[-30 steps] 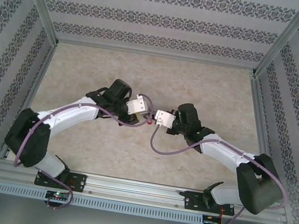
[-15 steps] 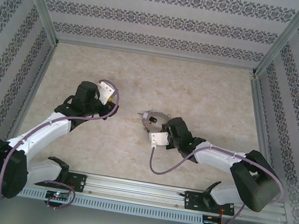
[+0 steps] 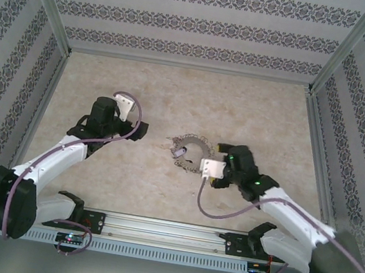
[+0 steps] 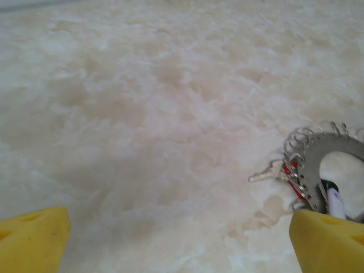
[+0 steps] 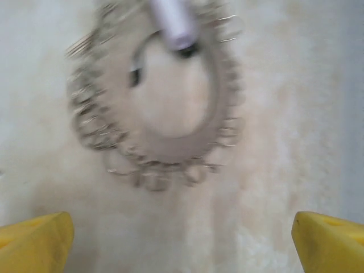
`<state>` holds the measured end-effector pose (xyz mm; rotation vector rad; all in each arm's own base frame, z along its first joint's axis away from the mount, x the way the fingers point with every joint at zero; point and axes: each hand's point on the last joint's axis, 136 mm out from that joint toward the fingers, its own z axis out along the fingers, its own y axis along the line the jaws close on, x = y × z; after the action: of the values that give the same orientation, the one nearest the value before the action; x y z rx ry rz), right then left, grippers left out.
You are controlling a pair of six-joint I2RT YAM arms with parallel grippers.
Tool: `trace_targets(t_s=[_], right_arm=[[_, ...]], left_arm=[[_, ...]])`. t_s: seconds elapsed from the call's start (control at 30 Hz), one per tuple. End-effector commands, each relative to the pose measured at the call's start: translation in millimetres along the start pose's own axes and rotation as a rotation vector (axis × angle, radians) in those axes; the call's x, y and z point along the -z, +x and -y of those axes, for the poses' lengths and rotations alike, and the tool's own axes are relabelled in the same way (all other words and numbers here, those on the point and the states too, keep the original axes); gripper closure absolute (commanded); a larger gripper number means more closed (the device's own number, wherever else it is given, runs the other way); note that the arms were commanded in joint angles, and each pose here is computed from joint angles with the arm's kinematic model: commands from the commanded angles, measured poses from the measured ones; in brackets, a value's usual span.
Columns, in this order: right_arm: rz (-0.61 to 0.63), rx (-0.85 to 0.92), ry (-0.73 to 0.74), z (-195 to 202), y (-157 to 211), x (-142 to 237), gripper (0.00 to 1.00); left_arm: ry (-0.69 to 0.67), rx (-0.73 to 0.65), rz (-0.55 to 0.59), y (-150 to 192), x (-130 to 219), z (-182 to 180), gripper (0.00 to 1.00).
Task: Put the keys on the keyring
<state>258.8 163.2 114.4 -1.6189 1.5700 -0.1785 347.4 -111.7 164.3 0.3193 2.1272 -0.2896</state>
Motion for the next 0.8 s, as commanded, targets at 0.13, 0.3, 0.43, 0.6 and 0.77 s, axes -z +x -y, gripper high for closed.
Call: trace_targets(t_s=[0.13,0.3,0.43,0.6,0.77], right_arm=[[0.357,-0.777,0.357,96.8,8.9,62.4,0.02],[0.265,-1.182,0.705,108.0,101.1,75.7,0.02],[0.184,-1.223,0.738,97.2,130.4,59.9,0.02],[0.138,-1.207,0.773,96.1,150.2,40.6,0.02],[0.100,-1.251,0.747,114.8,161.3,19.0,0.02]], left_arm=[[-0.267,-0.022,0.185,-17.9,29.7,-49.7,0.00],[-0.315,0.053,0.203,9.7,25.3,-80.3,0.00],[-0.320,0.049,0.171,32.8,8.7,-92.8,0.00],[-0.287,0.006,0.159,45.0,-15.6,-94.8,0.00],[-0.318,0.012,0.189,44.0,-40.1,-114.1,0.01]])
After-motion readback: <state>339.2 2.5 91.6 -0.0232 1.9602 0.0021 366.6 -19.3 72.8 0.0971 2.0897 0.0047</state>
